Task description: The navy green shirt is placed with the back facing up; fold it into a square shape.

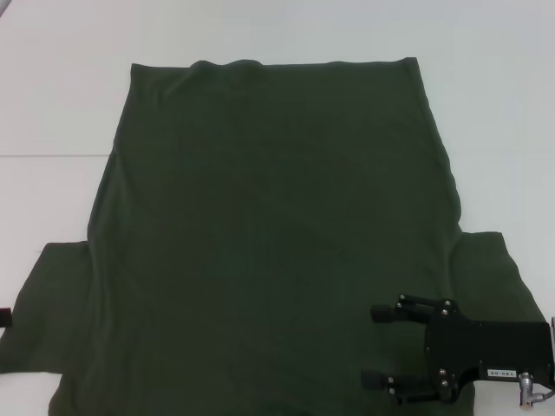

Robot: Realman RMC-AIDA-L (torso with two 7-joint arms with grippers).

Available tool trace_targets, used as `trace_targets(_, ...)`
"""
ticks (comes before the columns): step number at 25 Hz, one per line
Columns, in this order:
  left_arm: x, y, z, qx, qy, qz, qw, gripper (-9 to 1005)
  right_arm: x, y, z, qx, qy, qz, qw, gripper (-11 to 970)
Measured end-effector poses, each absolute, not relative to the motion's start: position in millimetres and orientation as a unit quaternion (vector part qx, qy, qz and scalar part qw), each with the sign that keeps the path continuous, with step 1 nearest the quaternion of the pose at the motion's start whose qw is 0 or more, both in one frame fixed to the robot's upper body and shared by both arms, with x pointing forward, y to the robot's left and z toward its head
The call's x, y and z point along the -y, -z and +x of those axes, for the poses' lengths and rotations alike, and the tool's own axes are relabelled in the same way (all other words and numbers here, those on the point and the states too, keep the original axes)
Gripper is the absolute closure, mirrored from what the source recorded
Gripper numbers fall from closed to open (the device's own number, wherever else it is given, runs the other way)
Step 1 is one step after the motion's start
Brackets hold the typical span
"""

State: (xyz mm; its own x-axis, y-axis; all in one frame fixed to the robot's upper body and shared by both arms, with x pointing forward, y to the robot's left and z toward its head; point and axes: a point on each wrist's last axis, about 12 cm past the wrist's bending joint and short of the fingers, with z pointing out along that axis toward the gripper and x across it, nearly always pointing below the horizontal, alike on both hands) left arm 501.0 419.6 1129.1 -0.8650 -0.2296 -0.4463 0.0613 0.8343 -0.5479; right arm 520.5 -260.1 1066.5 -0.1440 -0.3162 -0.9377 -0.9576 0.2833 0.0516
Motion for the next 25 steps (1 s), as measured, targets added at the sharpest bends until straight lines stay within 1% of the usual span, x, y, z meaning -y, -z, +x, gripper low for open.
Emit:
trace_targets(7,-416.3,-1122.0,519.5,-0.935,0.255,-0.048,0.243,169,260.9,-1066.4,521.2,-0.668,-0.356,-0.476,0.448,43)
trace_targets(15,-412.4,-1110.4,524.7,-0.943,0.233,-0.045,0.232,169,262.2,-1066.0,520.7,-0.669,-0.356,-0.474,0.449,43)
trace_targets(22,-403.7,-1093.7,528.1,-0.952,0.219,-0.039,0.209,169,262.7,-1066.0,519.6,-0.669,-0.358,-0.472,0.448,43)
trace_targets(25,-401.4,-1092.1,529.3,-0.953,0.221,-0.037,0.205,169,263.1,-1065.7,519.0,-0.670,-0.359,-0.472,0.448,43)
